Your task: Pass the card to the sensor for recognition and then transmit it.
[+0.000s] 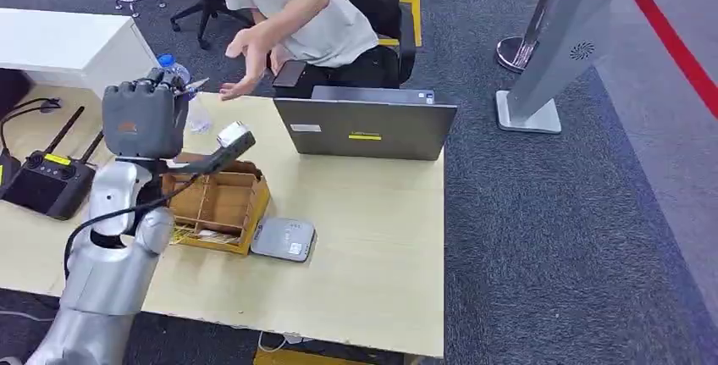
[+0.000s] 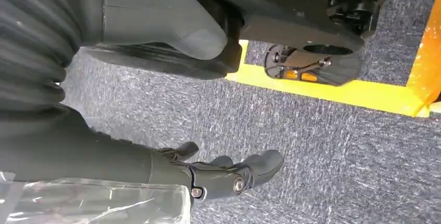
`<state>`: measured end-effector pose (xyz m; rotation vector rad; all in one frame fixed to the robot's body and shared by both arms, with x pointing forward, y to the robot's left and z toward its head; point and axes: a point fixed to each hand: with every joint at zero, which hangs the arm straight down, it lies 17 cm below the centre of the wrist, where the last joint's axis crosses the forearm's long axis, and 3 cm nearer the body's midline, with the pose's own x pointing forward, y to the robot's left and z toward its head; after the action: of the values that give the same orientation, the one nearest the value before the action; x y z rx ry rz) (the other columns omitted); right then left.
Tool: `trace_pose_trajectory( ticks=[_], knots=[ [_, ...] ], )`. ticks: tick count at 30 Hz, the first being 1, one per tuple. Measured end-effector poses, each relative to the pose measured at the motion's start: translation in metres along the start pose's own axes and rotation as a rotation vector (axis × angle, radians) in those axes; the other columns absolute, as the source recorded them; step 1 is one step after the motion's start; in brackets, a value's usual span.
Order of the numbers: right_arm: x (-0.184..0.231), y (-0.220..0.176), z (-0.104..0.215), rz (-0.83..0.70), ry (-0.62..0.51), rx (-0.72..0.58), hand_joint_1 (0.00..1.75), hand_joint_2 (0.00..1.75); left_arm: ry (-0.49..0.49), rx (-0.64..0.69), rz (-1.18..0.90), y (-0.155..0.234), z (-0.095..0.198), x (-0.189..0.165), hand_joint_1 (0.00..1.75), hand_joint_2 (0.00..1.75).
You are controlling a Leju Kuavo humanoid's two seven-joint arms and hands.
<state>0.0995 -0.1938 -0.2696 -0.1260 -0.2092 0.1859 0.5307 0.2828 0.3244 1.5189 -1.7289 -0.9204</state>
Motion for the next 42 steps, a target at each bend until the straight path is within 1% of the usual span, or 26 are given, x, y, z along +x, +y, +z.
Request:
trace_pose_trajectory(
  ticks=[3, 5, 6, 10, 11, 17, 20, 22, 23, 26, 31, 34, 38, 39, 42],
  knots=[
    [0.0, 0.001, 0.0, 0.002, 0.0, 0.005, 0.0, 1.75, 0.019, -0.026, -0.026, -0.006, -0.02, -0.01, 1.75, 1.75],
    [0.0, 0.001, 0.0, 0.001, 0.0, 0.005, 0.0, 1.75, 0.024, -0.04, -0.03, -0.009, -0.026, -0.011, 1.75, 1.75],
    [0.0, 0.001, 0.0, 0.001, 0.0, 0.005, 0.0, 1.75, 0.025, -0.046, -0.031, -0.01, -0.028, -0.011, 0.0, 1.75],
    [0.0, 0.001, 0.0, -0.002, 0.001, 0.005, 0.0, 1.75, 0.029, -0.073, -0.018, -0.014, -0.031, -0.01, 0.0, 1.75],
    [0.0, 0.001, 0.0, -0.003, 0.001, 0.005, 0.0, 1.75, 0.029, -0.076, -0.006, -0.015, -0.031, -0.008, 0.0, 0.0],
    [0.001, 0.0, 0.0, -0.019, -0.001, 0.001, 0.0, 1.75, -0.012, -0.071, 0.04, -0.011, -0.026, 0.01, 0.0, 0.0],
    [0.001, -0.001, 0.0, -0.028, -0.002, -0.003, 0.0, 1.75, -0.051, -0.064, 0.057, -0.008, -0.015, 0.025, 0.0, 0.0],
    [0.0, -0.002, 0.0, -0.05, 0.001, -0.011, 0.0, 1.75, -0.089, -0.062, 0.065, -0.007, 0.002, 0.038, 0.0, 0.0],
    [0.0, -0.003, 0.0, -0.06, 0.001, -0.014, 0.0, 1.75, -0.109, -0.07, 0.06, -0.01, 0.015, 0.042, 0.0, 1.75],
    [-0.002, -0.005, -0.001, -0.092, 0.006, -0.027, 0.0, 1.75, -0.178, -0.082, 0.028, -0.013, 0.061, 0.053, 0.0, 1.75],
    [-0.005, -0.01, -0.001, -0.155, 0.018, -0.05, 0.0, 1.75, -0.292, -0.163, -0.014, -0.024, 0.174, 0.061, 0.0, 1.75],
    [-0.006, -0.011, -0.001, -0.18, 0.021, -0.057, 0.0, 1.75, -0.317, -0.234, -0.026, -0.026, 0.231, 0.062, 0.0, 1.75],
    [-0.008, -0.013, -0.002, -0.194, 0.029, -0.067, 0.0, 1.75, -0.278, -0.402, -0.059, -0.047, 0.278, 0.047, 0.0, 1.75],
    [-0.009, -0.013, -0.002, -0.194, 0.03, -0.069, 0.0, 1.75, -0.269, -0.432, -0.057, -0.052, 0.285, 0.044, 0.0, 1.75],
    [-0.012, -0.012, -0.001, -0.193, 0.041, -0.066, 0.0, 1.75, -0.237, -0.478, -0.048, -0.062, 0.292, 0.036, 0.0, 1.75]
  ],
)
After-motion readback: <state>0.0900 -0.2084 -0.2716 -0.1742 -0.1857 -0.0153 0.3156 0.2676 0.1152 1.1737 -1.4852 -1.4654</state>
